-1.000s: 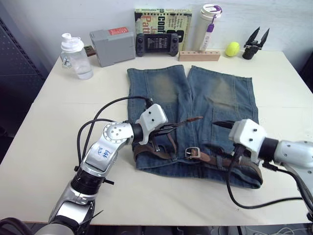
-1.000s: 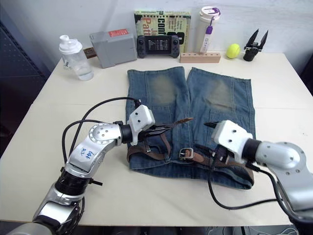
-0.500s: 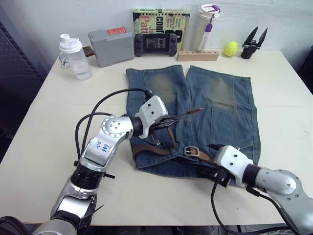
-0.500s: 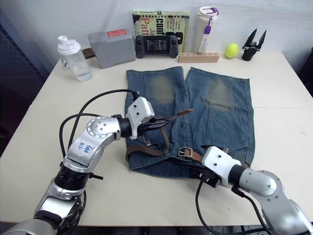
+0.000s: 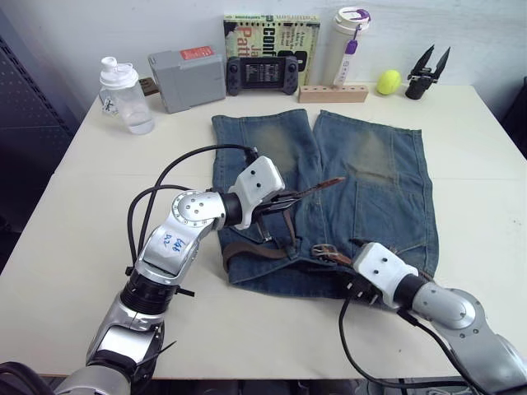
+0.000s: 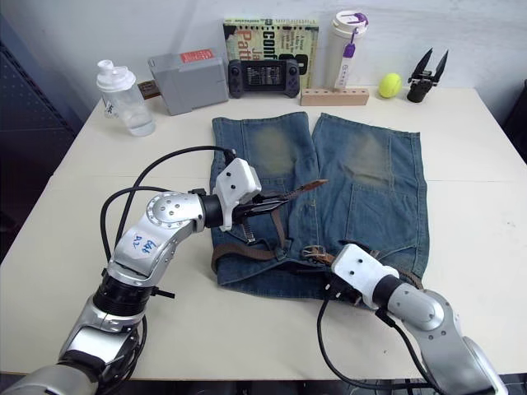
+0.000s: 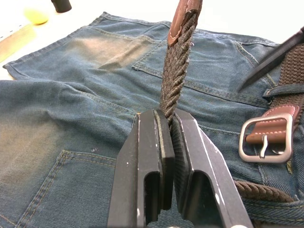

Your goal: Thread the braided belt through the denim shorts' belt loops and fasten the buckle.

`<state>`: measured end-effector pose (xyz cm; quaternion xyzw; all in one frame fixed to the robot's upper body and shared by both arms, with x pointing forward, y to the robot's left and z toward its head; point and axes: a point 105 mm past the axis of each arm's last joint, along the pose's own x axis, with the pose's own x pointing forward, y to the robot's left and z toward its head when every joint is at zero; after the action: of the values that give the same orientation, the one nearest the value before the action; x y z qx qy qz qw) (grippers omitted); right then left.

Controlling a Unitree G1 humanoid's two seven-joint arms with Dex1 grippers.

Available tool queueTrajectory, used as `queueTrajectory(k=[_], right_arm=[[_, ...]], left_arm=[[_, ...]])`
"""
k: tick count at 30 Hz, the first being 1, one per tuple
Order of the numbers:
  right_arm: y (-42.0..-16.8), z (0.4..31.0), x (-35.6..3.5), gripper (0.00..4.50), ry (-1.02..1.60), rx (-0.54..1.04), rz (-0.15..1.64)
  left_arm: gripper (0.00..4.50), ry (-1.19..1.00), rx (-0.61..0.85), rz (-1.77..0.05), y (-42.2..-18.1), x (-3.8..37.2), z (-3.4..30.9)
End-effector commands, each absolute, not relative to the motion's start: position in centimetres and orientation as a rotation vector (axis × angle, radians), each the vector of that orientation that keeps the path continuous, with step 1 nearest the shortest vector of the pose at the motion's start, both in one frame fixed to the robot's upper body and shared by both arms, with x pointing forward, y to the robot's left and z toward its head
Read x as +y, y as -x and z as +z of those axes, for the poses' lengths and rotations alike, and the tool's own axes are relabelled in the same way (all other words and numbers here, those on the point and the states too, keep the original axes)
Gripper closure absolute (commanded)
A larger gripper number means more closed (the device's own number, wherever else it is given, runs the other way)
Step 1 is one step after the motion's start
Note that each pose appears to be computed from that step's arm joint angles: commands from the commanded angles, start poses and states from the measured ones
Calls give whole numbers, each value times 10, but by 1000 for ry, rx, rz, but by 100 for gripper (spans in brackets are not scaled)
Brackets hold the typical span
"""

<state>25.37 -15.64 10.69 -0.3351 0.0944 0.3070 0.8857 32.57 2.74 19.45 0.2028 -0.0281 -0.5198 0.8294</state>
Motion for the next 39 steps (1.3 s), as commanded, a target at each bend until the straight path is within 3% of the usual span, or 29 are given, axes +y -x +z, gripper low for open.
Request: queueTrajectory(k=[1, 4, 5, 11, 18, 25, 39], right_arm=[[-255, 109, -158, 281, 709, 197, 609], [-254, 107, -156, 425, 686, 218, 614], [-255, 107, -155, 449, 682, 218, 612], [-261, 119, -153, 447, 562, 226, 550], [-267, 122, -158, 447, 384, 305, 427], [-269, 129, -149, 447, 340, 296, 416], [-266, 142, -138, 447, 336, 261, 399]], left_arm=[[450, -441, -107, -1107, -323, 27, 206], [450, -445, -100, -1115, -321, 27, 204], [450, -451, -95, -1117, -320, 27, 203], [450, -579, 8, -1146, -312, 33, 176], [450, -569, 75, -1254, -290, 31, 160], [450, -596, 165, -1269, -287, 34, 140], [450, -449, 359, -978, -311, 30, 114]])
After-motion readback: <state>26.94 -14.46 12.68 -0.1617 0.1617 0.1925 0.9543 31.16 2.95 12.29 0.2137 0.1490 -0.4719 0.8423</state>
